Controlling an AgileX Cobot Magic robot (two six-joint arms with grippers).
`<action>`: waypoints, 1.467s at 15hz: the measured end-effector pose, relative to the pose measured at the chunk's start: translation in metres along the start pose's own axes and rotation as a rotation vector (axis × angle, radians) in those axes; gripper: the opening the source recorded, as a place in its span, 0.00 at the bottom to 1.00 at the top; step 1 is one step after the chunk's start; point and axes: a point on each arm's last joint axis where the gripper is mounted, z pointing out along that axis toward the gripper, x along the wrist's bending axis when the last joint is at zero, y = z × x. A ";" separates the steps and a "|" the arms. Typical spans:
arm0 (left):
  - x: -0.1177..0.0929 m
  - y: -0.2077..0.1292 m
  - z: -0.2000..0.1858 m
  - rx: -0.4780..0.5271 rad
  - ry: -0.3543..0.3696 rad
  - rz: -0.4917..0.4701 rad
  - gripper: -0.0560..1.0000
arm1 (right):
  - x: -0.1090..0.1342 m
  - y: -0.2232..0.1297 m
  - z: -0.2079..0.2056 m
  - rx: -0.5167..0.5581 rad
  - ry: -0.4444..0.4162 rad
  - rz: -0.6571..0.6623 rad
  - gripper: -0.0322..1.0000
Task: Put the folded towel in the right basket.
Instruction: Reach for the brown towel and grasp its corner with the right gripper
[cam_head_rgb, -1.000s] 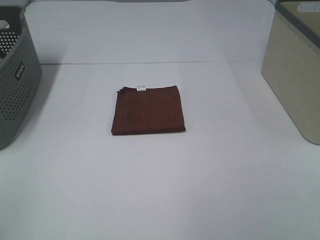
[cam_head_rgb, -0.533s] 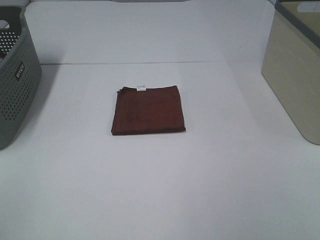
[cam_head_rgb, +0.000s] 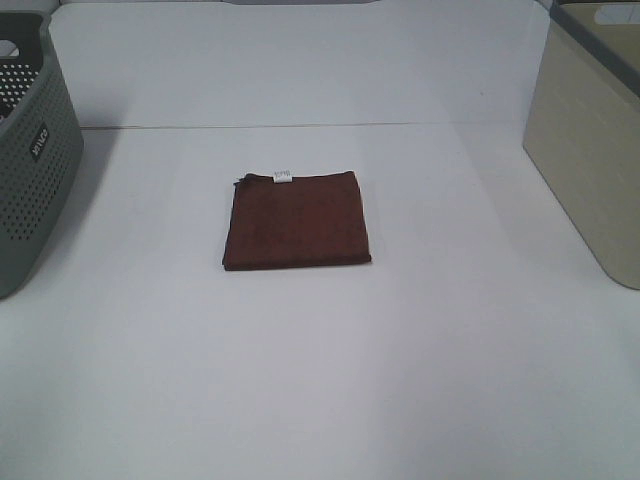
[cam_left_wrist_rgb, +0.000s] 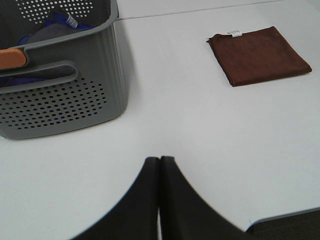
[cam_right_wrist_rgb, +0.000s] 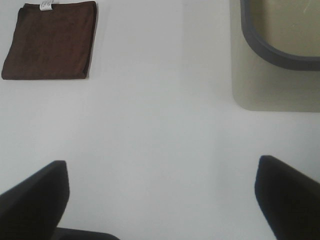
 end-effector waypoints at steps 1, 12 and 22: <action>0.000 0.000 0.000 0.000 0.000 0.000 0.05 | -0.001 0.015 0.009 0.035 0.017 0.003 0.96; 0.000 0.000 0.000 0.000 0.000 0.000 0.05 | 0.073 0.089 0.168 0.283 0.216 -0.187 0.96; 0.000 0.000 0.000 0.000 0.000 0.000 0.05 | 0.081 0.074 0.311 0.426 0.280 -0.084 0.95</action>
